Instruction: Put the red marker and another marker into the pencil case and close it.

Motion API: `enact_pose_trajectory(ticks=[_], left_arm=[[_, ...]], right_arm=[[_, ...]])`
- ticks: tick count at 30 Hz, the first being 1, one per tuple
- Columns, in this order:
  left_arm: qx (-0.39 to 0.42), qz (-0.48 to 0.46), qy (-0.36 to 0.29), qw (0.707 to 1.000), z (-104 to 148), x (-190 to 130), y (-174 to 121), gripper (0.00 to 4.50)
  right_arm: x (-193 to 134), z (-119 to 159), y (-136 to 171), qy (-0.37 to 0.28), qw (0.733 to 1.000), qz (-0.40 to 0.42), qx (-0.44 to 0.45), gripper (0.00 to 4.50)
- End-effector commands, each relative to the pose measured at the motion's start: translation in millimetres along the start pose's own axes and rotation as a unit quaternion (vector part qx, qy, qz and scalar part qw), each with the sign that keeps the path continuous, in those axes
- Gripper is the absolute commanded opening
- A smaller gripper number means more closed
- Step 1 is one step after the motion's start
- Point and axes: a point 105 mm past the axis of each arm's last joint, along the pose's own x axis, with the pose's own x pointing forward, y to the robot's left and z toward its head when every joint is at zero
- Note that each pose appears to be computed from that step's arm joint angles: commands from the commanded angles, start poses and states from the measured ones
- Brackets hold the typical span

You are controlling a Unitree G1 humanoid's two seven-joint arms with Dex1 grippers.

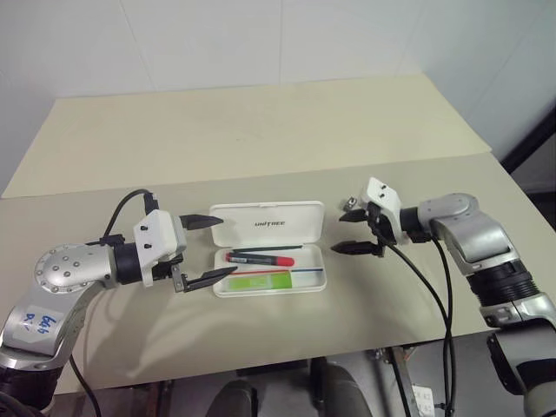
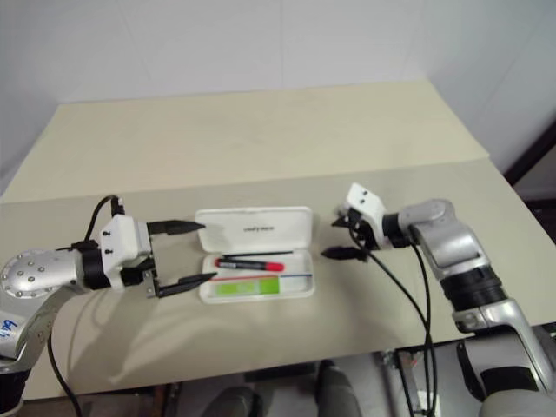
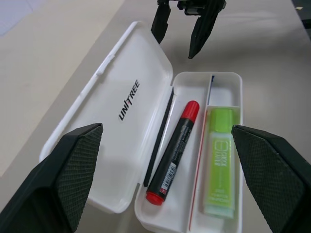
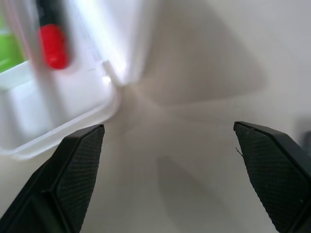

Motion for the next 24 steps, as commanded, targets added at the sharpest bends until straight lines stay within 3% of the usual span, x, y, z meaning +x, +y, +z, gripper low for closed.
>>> enact_pose_trajectory(ticks=[1,13,24], left_arm=[[0.022,0.004,-0.012,1.0,11,4,-1,4.5],[0.021,0.001,-0.02,1.0,11,11,1,4.5],[0.019,0.004,-0.034,0.999,15,22,2,4.5]], right_arm=[[-12,22,-11,-0.033,0.999,-0.035,0.0,4.49],[-5,17,-44,-0.047,0.986,-0.155,0.043,4.49],[13,14,-47,-0.054,0.984,-0.163,0.047,4.49]])
